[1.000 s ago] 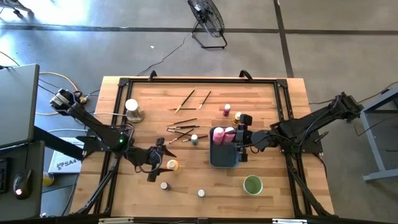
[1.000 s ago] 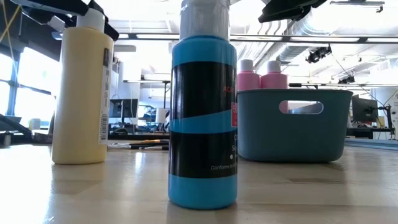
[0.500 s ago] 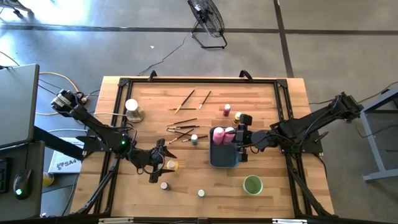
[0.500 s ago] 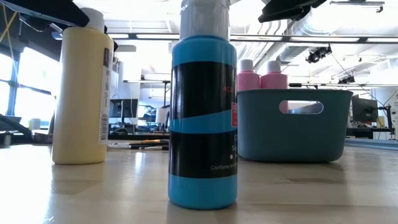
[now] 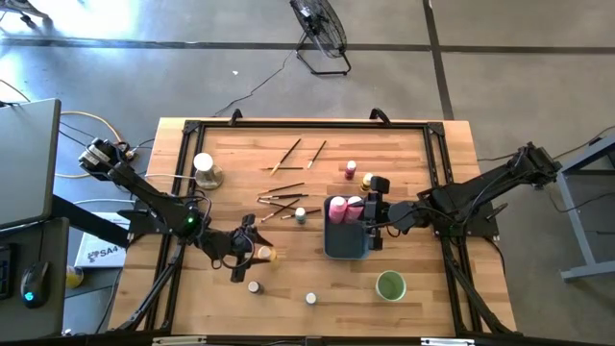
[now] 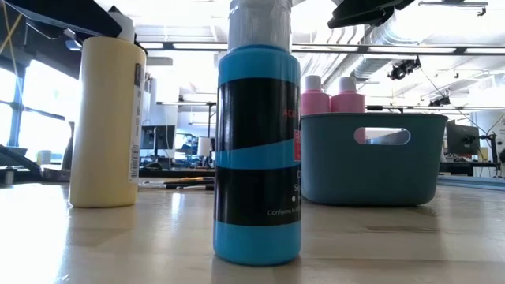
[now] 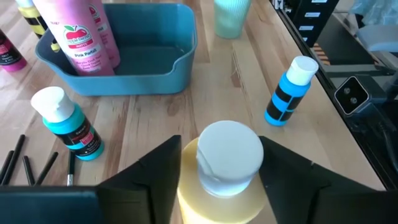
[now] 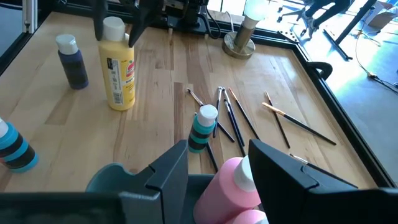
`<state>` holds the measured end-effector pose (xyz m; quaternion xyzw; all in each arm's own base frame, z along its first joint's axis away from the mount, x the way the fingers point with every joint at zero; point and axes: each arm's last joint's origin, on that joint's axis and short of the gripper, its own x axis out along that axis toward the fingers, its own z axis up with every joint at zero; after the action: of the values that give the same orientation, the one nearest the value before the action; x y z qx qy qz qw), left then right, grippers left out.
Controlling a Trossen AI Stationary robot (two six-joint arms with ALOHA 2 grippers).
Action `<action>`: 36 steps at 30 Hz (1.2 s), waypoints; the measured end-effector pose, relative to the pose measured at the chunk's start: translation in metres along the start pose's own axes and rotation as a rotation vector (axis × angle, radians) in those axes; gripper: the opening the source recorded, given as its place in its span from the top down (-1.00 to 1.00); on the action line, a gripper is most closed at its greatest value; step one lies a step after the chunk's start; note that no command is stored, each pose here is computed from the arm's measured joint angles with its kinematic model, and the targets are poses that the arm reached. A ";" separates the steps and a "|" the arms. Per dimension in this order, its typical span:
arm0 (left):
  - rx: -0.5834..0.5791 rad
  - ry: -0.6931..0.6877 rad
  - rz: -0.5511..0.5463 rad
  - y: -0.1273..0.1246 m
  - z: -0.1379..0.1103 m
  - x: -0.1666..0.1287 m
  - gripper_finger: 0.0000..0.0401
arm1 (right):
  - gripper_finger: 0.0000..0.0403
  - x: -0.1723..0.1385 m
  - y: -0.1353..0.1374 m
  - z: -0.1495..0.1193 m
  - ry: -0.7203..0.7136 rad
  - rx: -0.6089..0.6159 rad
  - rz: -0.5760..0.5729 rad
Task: Pick & Place Paint Supplies
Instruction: Put the large yellow paint bottle into the blue bin
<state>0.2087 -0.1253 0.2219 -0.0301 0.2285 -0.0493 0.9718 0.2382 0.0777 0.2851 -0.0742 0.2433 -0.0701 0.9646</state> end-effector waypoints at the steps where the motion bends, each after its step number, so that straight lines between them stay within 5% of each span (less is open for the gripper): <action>1: 0.000 0.000 0.000 0.000 0.000 0.000 0.09 | 0.20 0.000 0.000 0.000 0.000 0.000 0.000; 13: -0.007 -0.012 -0.004 0.000 0.001 0.000 0.38 | 0.20 0.000 0.000 0.000 0.000 0.000 0.000; 36: -0.054 -0.019 -0.007 -0.001 0.002 0.000 0.33 | 0.20 0.000 0.000 0.000 -0.002 0.002 0.000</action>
<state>0.2095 -0.1258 0.2237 -0.0575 0.2202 -0.0460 0.9727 0.2384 0.0777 0.2853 -0.0733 0.2422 -0.0701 0.9649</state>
